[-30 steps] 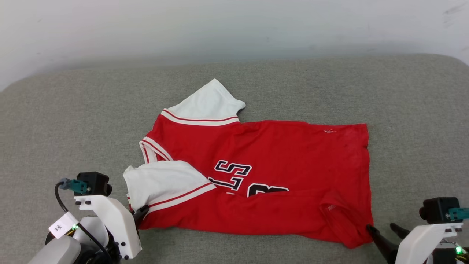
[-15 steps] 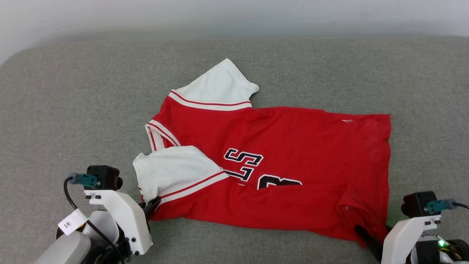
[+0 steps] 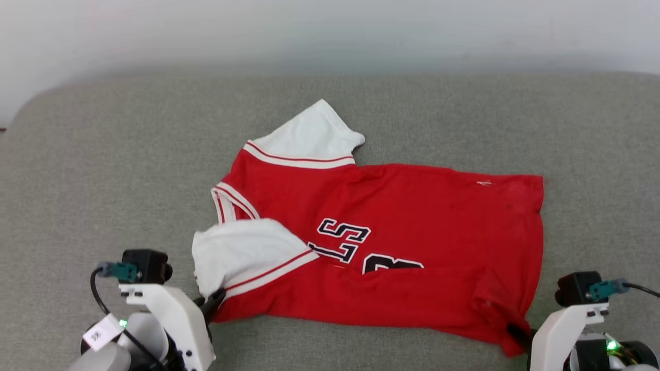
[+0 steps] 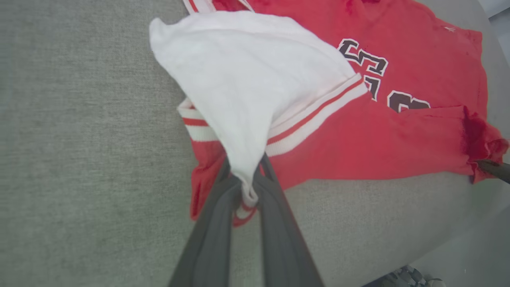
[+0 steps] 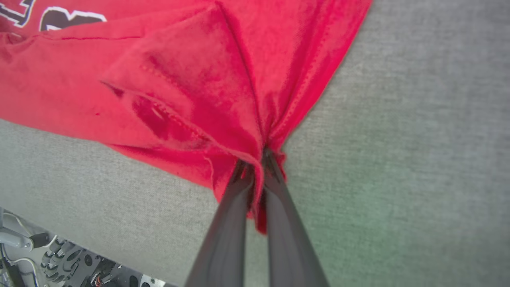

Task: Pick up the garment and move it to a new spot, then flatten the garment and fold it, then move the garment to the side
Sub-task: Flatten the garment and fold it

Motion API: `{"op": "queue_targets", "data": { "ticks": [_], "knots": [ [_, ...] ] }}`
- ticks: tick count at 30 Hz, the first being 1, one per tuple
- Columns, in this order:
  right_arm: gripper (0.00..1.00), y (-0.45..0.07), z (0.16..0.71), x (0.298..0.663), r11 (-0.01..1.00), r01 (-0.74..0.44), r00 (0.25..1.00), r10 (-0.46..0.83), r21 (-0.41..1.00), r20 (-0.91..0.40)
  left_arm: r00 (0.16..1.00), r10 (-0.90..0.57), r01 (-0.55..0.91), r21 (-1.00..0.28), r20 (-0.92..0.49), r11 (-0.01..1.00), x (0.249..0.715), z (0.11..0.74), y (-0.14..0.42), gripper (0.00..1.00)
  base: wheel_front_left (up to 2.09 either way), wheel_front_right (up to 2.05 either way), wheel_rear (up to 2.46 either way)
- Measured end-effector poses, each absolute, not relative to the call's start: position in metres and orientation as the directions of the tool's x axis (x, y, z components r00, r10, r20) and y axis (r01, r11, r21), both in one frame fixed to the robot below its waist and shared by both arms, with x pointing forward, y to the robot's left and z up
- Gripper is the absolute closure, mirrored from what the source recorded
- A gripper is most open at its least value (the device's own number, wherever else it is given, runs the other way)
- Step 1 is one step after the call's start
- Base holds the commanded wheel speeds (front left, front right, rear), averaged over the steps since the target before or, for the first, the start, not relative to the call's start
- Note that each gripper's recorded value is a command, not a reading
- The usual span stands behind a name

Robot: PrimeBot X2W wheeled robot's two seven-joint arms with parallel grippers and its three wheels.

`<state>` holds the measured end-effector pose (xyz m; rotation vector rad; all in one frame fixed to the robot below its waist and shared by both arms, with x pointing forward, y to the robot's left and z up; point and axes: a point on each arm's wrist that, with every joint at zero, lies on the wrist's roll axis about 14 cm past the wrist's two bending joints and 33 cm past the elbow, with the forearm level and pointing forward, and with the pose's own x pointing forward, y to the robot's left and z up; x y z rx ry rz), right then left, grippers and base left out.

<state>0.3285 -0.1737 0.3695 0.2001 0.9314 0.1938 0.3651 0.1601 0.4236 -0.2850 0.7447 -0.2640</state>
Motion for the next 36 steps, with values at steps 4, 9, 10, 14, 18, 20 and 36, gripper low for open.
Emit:
{"op": "queue_targets", "data": {
  "ticks": [4,9,10,14,18,20,36],
  "knots": [
    [1.00,-0.173,0.382,0.318,0.963,-0.103,0.604,0.261,0.251,-0.753,0.722,-0.317,0.120,-0.340,-0.615,0.933,0.348,0.429,0.164,1.00,0.00,0.00,0.00],
    [1.00,-0.169,0.396,0.300,0.958,-0.135,0.619,0.281,0.253,-0.733,0.729,-0.303,0.090,-0.352,-0.614,0.932,0.321,0.433,0.168,1.00,0.00,0.00,0.00],
    [1.00,-0.167,0.397,0.296,0.956,-0.140,0.619,0.288,0.258,-0.731,0.731,-0.297,0.081,-0.353,-0.615,0.932,0.316,0.434,0.170,1.00,0.00,0.00,0.00],
    [1.00,-0.162,0.405,0.286,0.950,-0.158,0.624,0.309,0.271,-0.718,0.729,-0.260,0.024,-0.356,-0.634,0.934,0.294,0.431,0.181,1.00,0.00,0.00,0.00],
    [1.00,-0.163,0.401,0.277,0.950,-0.154,0.611,0.308,0.272,-0.729,0.708,-0.227,-0.040,-0.359,-0.669,0.932,0.273,0.420,0.192,1.00,0.00,0.00,0.00],
    [1.00,-0.166,0.397,0.275,0.951,-0.137,0.601,0.303,0.278,-0.739,0.696,-0.225,-0.058,-0.366,-0.682,0.929,0.266,0.415,0.193,1.00,0.00,0.00,0.00],
    [0.00,-0.176,0.415,0.295,0.950,-0.061,0.782,0.237,0.307,-0.577,0.795,-0.186,-0.068,-0.390,-0.578,0.918,0.305,0.419,0.189,0.00,0.00,0.00,0.00]
  ]
}}
